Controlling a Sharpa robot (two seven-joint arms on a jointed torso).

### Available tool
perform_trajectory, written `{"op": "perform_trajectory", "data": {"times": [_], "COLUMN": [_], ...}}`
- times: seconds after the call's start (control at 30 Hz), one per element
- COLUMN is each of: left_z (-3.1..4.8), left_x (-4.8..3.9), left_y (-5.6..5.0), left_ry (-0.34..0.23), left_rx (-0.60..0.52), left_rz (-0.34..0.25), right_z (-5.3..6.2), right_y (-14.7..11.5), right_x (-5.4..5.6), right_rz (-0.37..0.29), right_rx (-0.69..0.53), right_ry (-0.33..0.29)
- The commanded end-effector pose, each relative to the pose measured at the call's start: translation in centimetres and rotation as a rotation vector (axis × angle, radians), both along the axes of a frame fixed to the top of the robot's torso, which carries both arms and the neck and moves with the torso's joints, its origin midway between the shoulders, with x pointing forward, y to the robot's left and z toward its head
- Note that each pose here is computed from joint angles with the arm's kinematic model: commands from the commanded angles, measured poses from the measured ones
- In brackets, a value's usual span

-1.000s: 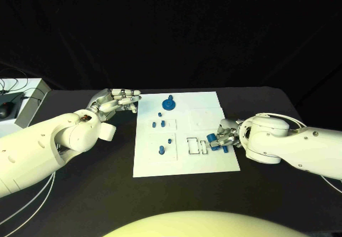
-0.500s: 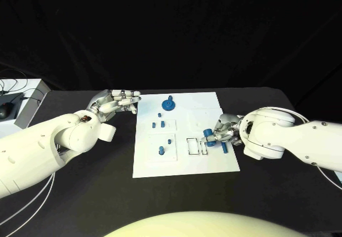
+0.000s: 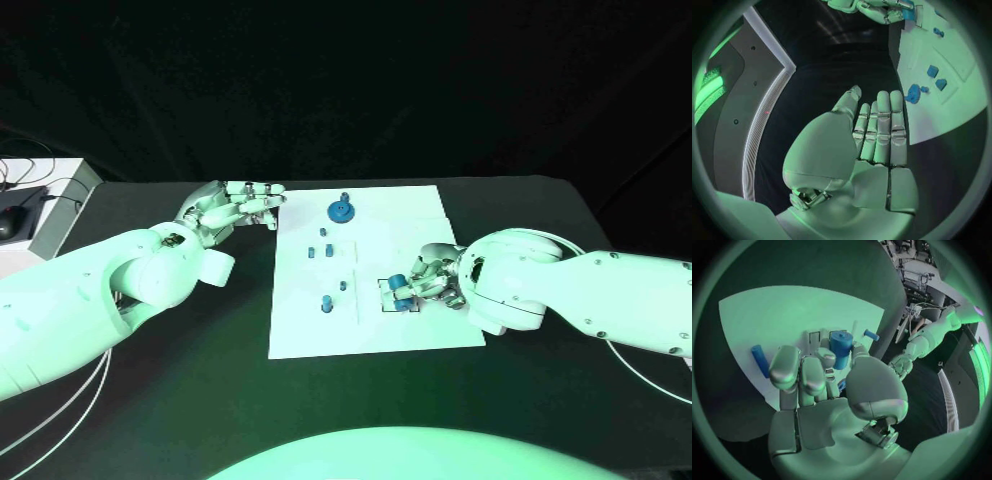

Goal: Assemble the parts on the task board

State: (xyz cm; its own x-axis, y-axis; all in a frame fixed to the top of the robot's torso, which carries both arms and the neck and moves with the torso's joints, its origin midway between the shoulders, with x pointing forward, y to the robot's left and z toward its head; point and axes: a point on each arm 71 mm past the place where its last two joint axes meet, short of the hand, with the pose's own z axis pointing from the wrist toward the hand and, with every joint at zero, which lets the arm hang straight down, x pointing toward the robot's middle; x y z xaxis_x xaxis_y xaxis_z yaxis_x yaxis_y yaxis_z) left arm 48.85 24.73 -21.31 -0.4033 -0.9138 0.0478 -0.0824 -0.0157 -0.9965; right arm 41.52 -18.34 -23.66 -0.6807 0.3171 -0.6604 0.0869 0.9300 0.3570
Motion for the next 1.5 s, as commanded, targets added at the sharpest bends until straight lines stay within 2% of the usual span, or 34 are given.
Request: {"op": "perform_trajectory", "data": {"times": [0.03, 0.5, 1.07, 1.5], "left_z": [0.06, 0.04, 0.02, 0.03], "left_x": [-0.08, -0.13, -0.14, -0.16], "left_y": [-0.2, -0.1, 0.1, 0.2], "left_ry": [0.001, 0.009, 0.018, 0.018], "left_rx": [-0.013, -0.013, -0.020, -0.018], "left_rz": [-0.020, -0.020, -0.016, -0.014], "right_z": [-0.2, -0.9, -1.6, -1.5], "right_y": [0.3, 1.1, 1.1, 0.7], "right_x": [0.0, 0.2, 0.4, 0.2], "right_rz": [-0.006, 0.015, 0.044, 0.050], "right_rx": [0.005, -0.010, -0.059, -0.091], "right_ry": [-0.011, -0.040, 0.000, -0.012]}}
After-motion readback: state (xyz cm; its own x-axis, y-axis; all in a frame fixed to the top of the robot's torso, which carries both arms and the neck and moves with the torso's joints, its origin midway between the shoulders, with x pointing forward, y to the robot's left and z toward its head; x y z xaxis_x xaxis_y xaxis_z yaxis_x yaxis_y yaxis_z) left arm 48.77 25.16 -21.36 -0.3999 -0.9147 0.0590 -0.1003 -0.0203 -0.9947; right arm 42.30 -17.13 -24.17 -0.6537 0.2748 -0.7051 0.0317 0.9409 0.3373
